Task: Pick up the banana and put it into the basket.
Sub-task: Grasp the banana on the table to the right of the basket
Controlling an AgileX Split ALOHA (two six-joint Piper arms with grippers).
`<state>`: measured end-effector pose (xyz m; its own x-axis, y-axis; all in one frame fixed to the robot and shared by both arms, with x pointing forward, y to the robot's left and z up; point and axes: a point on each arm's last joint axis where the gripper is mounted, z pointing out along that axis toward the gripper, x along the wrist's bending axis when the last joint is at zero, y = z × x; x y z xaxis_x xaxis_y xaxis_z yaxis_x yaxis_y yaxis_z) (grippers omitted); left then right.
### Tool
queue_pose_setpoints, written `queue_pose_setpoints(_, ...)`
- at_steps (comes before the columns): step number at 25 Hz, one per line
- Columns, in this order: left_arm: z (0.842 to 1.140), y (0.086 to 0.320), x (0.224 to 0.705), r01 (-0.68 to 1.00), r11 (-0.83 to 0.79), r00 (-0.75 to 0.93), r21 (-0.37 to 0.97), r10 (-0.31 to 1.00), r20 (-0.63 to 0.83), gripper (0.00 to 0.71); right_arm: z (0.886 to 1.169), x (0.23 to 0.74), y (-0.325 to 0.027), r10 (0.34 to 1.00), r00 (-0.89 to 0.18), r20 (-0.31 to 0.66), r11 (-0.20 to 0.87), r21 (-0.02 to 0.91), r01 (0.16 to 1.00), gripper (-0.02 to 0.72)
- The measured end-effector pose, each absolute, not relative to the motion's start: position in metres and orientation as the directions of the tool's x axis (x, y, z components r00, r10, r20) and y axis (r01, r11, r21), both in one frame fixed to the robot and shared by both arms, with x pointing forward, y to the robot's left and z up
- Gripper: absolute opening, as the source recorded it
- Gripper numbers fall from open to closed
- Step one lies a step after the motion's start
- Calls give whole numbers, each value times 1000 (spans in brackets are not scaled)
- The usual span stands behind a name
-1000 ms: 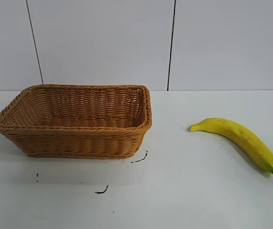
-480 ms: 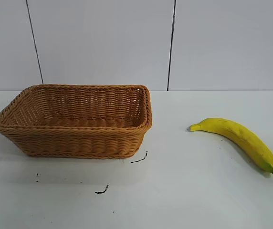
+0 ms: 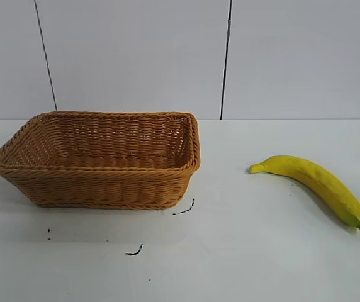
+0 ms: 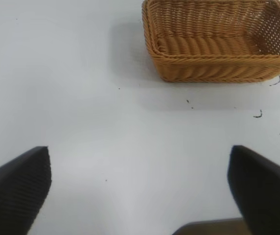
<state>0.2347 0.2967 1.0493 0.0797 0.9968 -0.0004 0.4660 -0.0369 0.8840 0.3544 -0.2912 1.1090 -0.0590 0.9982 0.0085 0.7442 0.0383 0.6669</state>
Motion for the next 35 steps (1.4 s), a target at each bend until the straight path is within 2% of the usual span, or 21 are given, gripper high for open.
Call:
queue_pose_setpoints(7, 1049, 297, 235, 466, -37, 80, 884, 997, 0, 695, 1117, 446, -286, 997, -71, 0, 60, 543, 838, 633)
queue_pose_setpoints(17, 1049, 297, 235, 466, -37, 80, 884, 997, 0, 695, 1080, 560, -279, 987, -159, -30, 159, 345, 925, 633)
queue_pose_setpoints(25, 1049, 297, 235, 466, -37, 80, 884, 997, 0, 695, 1042, 622, -275, 977, -211, -25, 210, 275, 938, 633)
queue_pose_setpoints(32, 1049, 297, 235, 466, -37, 80, 884, 997, 0, 695, 1018, 647, -266, 920, -390, -26, 384, 248, 889, 633)
queue_pose_setpoints(35, 1049, 297, 235, 466, -37, 80, 884, 997, 0, 695, 1010, 651, -263, 907, -420, -32, 415, 245, 876, 633)
